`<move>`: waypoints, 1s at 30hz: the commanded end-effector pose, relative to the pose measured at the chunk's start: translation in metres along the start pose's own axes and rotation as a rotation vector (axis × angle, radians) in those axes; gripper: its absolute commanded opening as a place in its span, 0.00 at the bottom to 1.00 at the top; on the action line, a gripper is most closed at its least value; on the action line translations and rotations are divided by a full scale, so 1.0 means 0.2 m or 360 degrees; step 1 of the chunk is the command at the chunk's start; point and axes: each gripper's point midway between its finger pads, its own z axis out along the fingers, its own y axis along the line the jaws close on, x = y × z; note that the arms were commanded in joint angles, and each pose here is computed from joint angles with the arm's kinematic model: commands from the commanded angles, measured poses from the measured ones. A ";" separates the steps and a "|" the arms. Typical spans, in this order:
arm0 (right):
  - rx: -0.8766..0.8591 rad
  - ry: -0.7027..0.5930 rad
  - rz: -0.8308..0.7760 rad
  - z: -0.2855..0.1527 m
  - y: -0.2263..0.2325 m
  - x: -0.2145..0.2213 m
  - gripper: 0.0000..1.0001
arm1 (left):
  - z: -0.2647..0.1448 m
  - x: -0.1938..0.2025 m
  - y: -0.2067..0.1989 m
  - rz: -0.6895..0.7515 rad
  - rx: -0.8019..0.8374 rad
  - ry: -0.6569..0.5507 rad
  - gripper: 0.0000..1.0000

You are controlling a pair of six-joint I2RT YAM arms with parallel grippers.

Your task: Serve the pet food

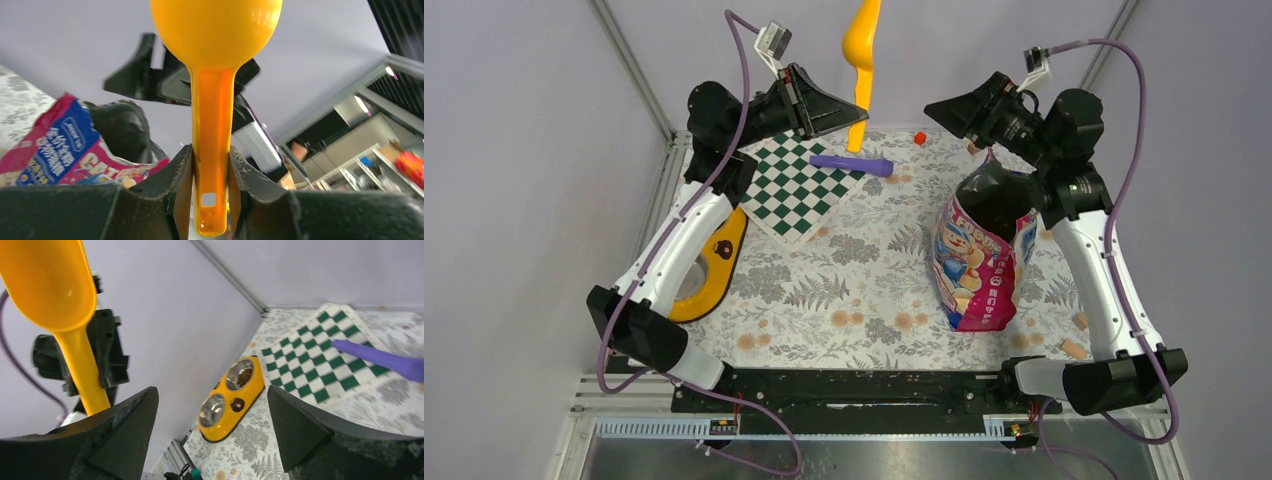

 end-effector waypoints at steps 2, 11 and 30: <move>-0.0670 -0.0070 -0.0359 -0.07 0.56 -0.11 0.90 | -0.10 0.12 -0.33 0.0288 0.0448 0.0207 0.00; -0.1046 -0.0017 -0.0546 -0.12 0.87 -0.15 0.84 | -0.19 0.28 -0.40 0.0459 0.0596 0.0418 0.00; -0.0970 0.0122 -0.0770 0.05 0.88 0.02 0.71 | -0.24 0.45 -0.39 0.0459 0.0655 0.0549 0.00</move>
